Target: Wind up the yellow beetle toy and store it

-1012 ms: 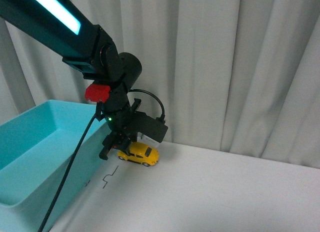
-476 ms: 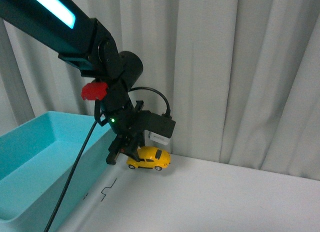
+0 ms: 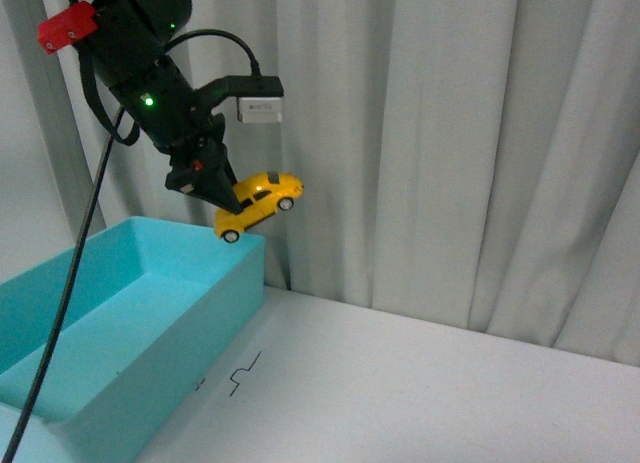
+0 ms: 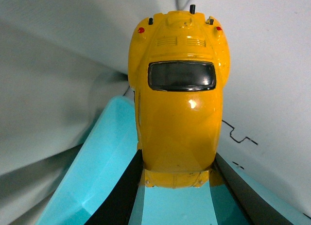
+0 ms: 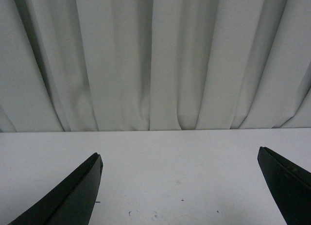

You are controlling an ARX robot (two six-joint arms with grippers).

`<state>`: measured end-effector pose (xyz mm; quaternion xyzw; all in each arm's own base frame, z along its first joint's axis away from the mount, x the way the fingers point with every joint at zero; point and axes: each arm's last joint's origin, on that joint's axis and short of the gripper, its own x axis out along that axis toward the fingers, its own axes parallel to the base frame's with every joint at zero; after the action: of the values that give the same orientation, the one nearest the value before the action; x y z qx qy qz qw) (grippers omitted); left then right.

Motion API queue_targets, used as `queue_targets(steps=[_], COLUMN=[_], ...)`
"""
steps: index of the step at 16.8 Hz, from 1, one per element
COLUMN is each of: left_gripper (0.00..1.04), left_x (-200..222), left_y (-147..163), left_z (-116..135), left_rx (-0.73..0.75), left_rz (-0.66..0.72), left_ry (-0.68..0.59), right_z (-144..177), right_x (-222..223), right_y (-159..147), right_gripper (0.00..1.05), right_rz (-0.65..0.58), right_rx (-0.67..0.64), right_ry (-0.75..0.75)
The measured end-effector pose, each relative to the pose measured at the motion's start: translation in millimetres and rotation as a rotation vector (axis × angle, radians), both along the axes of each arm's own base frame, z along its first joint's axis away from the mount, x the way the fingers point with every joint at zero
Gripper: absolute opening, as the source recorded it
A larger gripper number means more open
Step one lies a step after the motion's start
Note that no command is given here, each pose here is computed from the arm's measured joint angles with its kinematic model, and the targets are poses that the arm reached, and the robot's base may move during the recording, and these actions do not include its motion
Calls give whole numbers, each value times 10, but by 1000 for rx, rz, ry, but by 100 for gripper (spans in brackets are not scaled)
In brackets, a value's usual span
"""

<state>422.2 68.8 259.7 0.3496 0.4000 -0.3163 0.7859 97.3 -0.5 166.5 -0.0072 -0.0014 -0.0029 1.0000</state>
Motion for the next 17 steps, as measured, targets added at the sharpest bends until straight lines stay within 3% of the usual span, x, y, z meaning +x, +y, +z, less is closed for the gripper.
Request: queue_targets(steps=[3,6,11,15,17], left_gripper=[32,32,32,32,32], left_x=[-110,-322,-264,-212,-253], left_y=[409,633,661,741,894], left_z=[8,-221,-414,-659,-683], left_rx=[-53,-20,44,92,105], left_rz=[225,362,442,491,580], left_ry=[42,178,133,189,193], right_z=[0,0,1,1,1], right_x=[0,0,0,0,0], right_y=[0,0,0,0,0], right_gripper=[98,98,98,98,98], right_rz=[0,0,0,0,0], right_rx=[0,0,0,0,0], right_ry=[0,0,-1,-1,-1])
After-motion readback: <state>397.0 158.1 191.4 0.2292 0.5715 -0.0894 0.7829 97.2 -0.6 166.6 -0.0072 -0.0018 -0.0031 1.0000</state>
